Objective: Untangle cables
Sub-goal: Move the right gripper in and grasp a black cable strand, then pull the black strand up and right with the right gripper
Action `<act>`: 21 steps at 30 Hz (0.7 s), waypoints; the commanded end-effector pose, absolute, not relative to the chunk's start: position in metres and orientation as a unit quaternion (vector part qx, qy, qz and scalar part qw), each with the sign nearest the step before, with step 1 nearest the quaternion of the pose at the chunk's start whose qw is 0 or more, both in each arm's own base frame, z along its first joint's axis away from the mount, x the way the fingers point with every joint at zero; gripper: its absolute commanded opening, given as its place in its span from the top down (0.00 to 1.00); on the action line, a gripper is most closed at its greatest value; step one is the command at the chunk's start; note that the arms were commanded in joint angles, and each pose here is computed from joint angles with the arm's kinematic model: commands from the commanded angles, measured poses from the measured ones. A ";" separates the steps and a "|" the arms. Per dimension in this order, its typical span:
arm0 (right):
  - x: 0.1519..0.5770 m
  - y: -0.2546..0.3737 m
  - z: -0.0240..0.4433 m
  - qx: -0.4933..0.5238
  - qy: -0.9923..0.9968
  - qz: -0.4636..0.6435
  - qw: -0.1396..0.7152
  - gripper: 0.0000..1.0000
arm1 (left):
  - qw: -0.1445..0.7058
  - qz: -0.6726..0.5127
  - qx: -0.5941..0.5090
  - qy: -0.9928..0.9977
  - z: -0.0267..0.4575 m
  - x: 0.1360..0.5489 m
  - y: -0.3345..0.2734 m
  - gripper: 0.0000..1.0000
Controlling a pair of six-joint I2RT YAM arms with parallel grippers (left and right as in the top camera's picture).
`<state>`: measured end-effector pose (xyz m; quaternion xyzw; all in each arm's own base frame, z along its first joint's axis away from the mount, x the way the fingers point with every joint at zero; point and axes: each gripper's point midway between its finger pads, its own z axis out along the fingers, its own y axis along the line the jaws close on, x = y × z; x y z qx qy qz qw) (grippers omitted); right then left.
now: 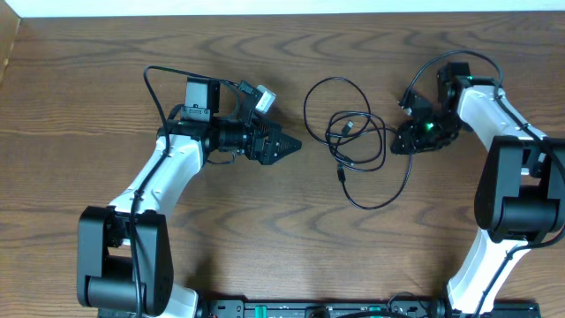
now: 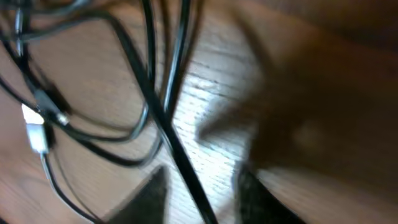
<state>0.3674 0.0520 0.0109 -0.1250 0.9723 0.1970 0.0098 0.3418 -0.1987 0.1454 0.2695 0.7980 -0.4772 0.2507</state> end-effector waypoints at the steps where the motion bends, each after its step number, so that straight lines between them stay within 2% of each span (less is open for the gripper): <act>1: 0.360 0.066 0.005 -0.134 0.966 0.221 0.003 0.99 | 0.260 -0.487 0.285 0.783 0.155 0.338 -0.201 0.00; 9: 0.381 0.104 0.027 -0.121 0.952 0.280 0.038 0.99 | 0.260 -0.488 0.285 0.783 0.155 0.338 -0.201 0.01; 15: 0.408 0.133 0.098 -0.145 0.945 0.286 0.060 0.99 | 0.256 -0.497 0.307 0.770 0.158 0.329 -0.213 0.01; 21: 0.415 0.134 0.168 -0.150 0.964 0.207 0.075 0.99 | 0.258 -0.498 0.329 0.760 0.160 0.324 -0.226 0.01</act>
